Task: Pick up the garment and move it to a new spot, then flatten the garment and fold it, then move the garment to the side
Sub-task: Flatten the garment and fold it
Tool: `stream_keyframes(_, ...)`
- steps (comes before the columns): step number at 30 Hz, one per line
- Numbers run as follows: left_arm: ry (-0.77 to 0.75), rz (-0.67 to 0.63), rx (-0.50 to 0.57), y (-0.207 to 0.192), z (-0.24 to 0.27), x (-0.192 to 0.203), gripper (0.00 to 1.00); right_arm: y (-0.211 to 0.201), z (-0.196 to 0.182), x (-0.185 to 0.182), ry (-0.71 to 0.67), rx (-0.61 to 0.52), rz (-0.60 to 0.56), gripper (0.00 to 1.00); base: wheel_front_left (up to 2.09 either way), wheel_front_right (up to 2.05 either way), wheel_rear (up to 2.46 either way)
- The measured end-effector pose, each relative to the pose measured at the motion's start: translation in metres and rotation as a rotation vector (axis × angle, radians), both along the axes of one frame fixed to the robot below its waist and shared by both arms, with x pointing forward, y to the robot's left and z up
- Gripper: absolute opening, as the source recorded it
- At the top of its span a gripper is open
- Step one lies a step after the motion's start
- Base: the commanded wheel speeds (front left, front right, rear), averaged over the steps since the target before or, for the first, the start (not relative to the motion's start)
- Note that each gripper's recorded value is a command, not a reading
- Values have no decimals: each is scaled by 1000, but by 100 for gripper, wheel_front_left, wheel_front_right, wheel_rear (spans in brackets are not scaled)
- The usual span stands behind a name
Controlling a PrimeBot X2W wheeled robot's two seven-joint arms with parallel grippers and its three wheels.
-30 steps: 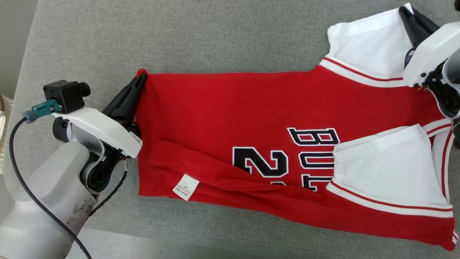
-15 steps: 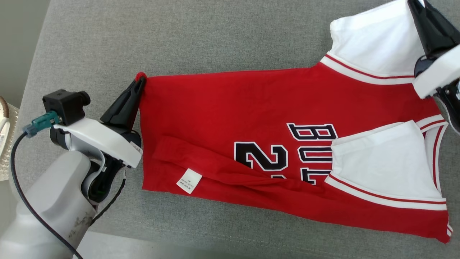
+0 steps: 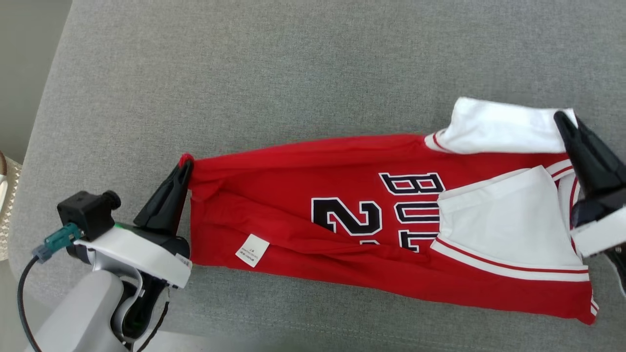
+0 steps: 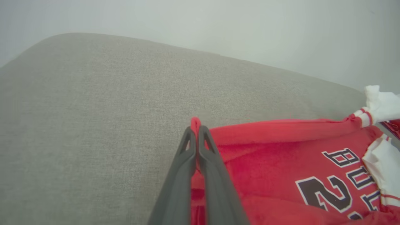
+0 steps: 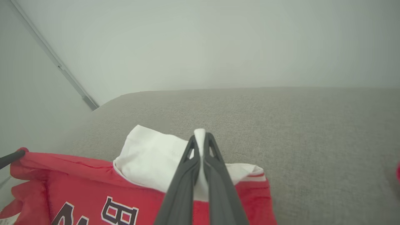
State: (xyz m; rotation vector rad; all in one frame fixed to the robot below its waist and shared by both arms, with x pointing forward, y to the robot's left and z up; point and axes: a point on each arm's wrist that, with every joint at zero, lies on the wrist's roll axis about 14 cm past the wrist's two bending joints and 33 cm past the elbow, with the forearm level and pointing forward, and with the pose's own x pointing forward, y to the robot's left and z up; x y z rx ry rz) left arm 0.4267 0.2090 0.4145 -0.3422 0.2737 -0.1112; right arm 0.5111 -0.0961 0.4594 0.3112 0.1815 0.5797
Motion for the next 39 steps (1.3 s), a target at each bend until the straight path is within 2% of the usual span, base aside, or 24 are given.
stream_keyframes(11, 51, 72, -25, 7, -13, -26, 0, -14, -23, -69, 133, 114, -90, 0, 0, 0, 0)
stream_keyframes(18, 42, 108, -38, 9, -9, -28, 0, -20, -25, -88, 165, 154, -142, 0, 0, 0, 0)
stream_keyframes(32, 143, 126, -65, 3, -28, -57, 0, -20, -62, -115, 310, 121, -170, 0, 0, 0, 0)
stream_keyframes(33, 151, 126, -70, 2, -29, -58, 14, -20, -65, -116, 319, 119, -174, 0, 0, 0, 0)
stream_keyframes(34, 157, 127, -74, 2, -30, -60, 47, -20, -67, -117, 327, 119, -179, 0, 0, 0, 0)
stream_keyframes(35, 158, 128, -72, 2, -30, -60, 100, -21, -68, -118, 330, 119, -182, 40, 0, 0, 0)
stream_keyframes(36, 157, 131, -67, 2, -29, -61, 100, -21, -68, -119, 333, 118, -186, 100, 0, 0, 0)
stream_keyframes(39, 138, 140, -36, 6, -25, -60, 100, -23, -69, -121, 335, 115, -197, 100, 0, 0, 0)
